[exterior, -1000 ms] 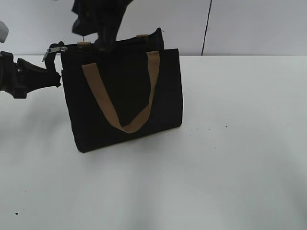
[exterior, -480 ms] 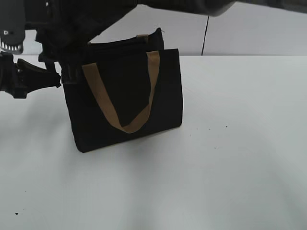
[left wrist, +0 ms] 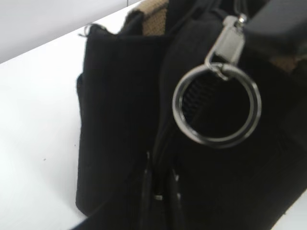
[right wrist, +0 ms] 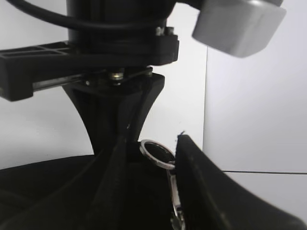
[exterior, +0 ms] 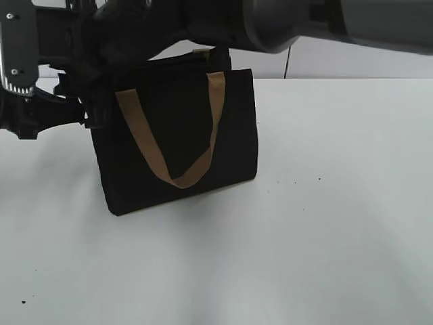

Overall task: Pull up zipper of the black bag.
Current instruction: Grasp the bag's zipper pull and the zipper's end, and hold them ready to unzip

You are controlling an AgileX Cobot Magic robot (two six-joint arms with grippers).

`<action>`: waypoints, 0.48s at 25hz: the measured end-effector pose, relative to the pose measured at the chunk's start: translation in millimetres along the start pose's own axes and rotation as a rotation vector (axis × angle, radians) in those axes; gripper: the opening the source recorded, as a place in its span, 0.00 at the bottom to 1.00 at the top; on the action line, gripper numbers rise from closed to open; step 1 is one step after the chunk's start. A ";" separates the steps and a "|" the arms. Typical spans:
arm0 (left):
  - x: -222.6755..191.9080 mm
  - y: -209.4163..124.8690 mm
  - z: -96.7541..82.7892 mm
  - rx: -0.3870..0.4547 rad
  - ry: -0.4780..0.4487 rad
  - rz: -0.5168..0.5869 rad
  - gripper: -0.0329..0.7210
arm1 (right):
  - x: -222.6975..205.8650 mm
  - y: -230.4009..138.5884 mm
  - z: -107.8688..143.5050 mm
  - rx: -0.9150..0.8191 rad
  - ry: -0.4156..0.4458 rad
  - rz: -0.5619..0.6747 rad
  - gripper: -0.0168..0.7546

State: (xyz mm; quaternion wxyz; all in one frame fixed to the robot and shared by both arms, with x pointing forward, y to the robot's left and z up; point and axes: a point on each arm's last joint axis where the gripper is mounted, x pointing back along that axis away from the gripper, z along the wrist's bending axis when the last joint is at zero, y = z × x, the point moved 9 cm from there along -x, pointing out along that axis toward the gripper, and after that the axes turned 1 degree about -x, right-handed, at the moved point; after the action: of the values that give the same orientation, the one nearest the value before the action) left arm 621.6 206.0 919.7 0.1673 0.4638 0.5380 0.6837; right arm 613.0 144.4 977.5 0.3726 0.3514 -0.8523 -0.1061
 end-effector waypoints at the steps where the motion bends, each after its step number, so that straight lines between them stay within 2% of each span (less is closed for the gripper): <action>1: 0.0 0.1 -0.1 0.000 -0.001 -0.001 0.09 | -1.6 -0.7 0.4 0.000 -0.003 0.000 0.38; 8: 0.6 -2.3 1.6 -0.010 0.010 0.017 0.09 | -10.9 -4.9 1.8 -0.001 -0.023 0.002 0.38; 12: 6.0 1.3 3.0 -0.047 0.034 0.036 0.09 | -14.9 -6.5 1.5 -0.001 -0.037 0.002 0.37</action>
State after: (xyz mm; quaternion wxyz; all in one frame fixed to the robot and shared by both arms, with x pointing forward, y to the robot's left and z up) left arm 621.3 211.7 923.6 0.1567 0.4579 0.5161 0.7067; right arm 622.4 149.7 965.2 0.3568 0.3486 -0.8594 -0.1126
